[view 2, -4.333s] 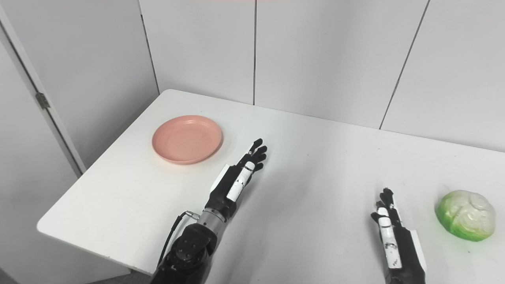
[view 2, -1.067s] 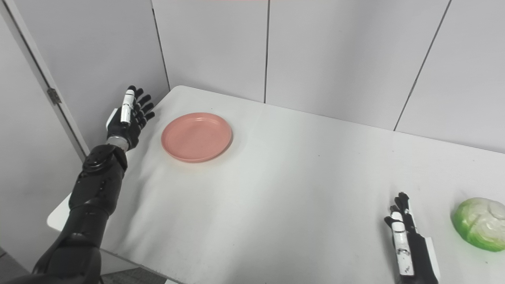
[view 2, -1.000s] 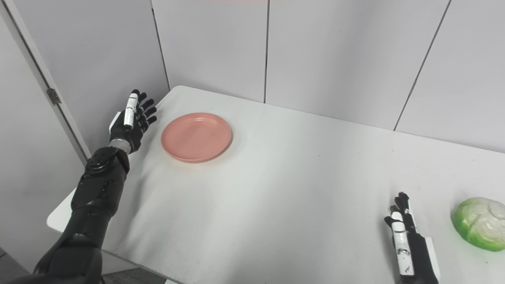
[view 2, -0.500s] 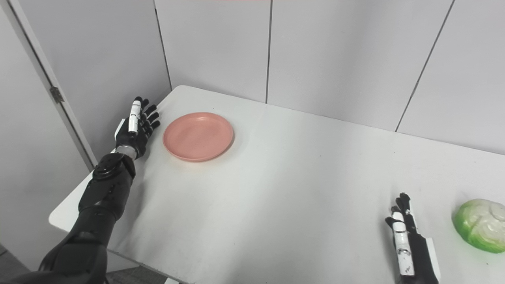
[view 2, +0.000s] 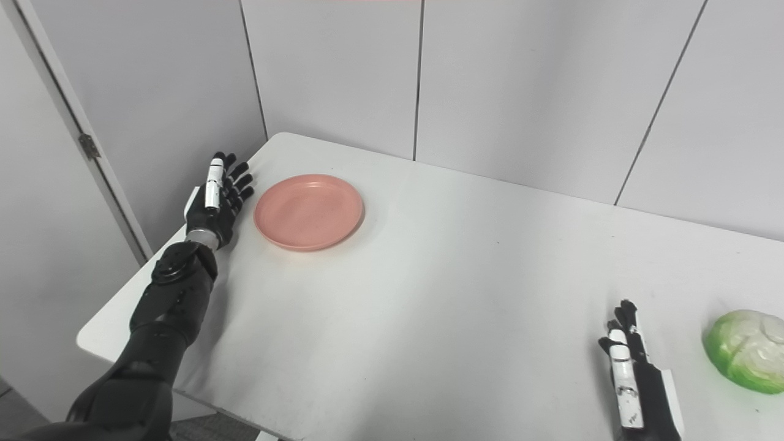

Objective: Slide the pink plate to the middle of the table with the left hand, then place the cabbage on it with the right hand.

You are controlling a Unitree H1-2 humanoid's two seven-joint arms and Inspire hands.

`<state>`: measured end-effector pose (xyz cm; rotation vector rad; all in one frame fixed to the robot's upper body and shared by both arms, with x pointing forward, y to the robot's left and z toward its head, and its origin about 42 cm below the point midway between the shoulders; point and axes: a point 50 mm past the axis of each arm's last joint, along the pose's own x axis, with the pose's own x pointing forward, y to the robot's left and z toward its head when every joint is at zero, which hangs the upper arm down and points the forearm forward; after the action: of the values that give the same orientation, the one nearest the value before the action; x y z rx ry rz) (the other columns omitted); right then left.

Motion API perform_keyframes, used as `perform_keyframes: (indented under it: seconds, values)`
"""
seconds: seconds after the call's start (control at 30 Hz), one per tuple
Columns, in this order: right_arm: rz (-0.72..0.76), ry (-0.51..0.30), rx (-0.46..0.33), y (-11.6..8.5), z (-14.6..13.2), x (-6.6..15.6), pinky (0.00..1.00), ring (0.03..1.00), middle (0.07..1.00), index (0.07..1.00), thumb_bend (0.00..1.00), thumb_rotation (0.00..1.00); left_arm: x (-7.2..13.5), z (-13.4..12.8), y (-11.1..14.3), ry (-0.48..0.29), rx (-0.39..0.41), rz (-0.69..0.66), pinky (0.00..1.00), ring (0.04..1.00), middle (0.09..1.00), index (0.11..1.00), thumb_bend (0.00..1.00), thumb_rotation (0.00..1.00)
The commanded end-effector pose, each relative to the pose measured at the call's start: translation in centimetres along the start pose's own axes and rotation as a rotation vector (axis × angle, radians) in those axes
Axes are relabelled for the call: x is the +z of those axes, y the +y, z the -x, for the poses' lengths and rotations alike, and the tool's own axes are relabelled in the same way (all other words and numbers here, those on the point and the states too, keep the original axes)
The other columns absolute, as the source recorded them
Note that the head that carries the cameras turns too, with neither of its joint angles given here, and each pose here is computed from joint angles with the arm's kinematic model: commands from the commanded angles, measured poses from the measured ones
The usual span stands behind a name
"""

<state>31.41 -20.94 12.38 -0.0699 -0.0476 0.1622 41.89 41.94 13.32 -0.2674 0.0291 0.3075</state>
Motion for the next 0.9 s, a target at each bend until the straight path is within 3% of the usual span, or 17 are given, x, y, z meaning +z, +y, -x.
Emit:
perform_keyframes:
  seconds: [0.0,0.5,0.87]
  values:
    - [-0.004,-0.006,0.008,0.5,-0.3,0.3,1.0,0.989,0.998,1.0,0.13,1.0,-1.8,0.5,-1.4,0.08,-0.04,0.025,0.94,0.939,0.943,0.934,0.43,1.0]
    - [-0.002,-0.01,0.012,1.0,-0.3,0.3,1.0,0.986,0.994,1.0,0.15,1.0,-5.3,2.9,-5.8,0.16,-0.149,0.11,0.93,0.93,0.935,0.926,0.43,1.0]
    - [0.0,-0.012,0.009,1.8,-0.4,-0.1,0.99,0.974,0.985,0.996,0.16,1.0,-6.1,4.5,-8.8,0.217,-0.242,0.182,0.96,0.947,0.953,0.947,0.43,1.0]
